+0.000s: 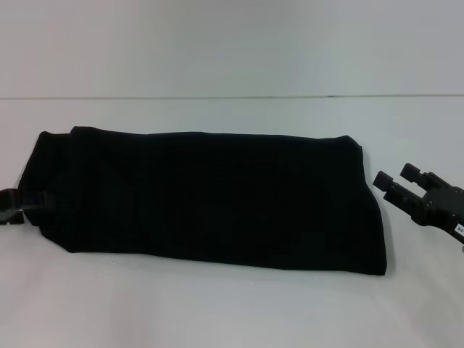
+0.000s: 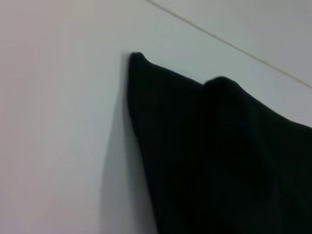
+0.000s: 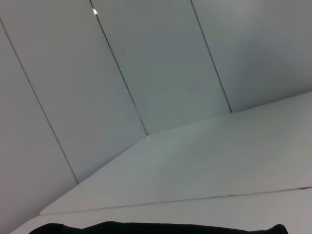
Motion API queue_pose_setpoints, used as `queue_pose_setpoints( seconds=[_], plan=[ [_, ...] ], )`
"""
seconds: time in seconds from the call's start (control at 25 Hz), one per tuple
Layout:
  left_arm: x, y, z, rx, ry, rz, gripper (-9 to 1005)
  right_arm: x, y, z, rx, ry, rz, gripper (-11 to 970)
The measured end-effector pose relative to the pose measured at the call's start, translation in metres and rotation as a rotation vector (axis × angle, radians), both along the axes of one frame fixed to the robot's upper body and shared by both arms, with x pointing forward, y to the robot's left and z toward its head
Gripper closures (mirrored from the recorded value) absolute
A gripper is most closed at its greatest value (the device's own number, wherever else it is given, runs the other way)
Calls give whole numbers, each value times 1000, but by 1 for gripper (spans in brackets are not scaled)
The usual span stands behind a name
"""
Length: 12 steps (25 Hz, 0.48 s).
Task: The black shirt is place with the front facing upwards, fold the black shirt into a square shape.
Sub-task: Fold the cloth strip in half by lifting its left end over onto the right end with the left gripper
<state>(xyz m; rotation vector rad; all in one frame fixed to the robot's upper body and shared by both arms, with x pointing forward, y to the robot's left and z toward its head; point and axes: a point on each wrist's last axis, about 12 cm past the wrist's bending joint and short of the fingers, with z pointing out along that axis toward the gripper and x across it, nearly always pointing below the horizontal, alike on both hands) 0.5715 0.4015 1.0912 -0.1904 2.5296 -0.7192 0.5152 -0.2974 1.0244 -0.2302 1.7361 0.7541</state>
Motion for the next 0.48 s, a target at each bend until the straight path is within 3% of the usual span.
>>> queue_pose_setpoints(
  seconds=[0.48],
  plan=[
    [-1,-5,1,-23,17,-33,106,2,0,1,2,-6,-2,182]
  ],
)
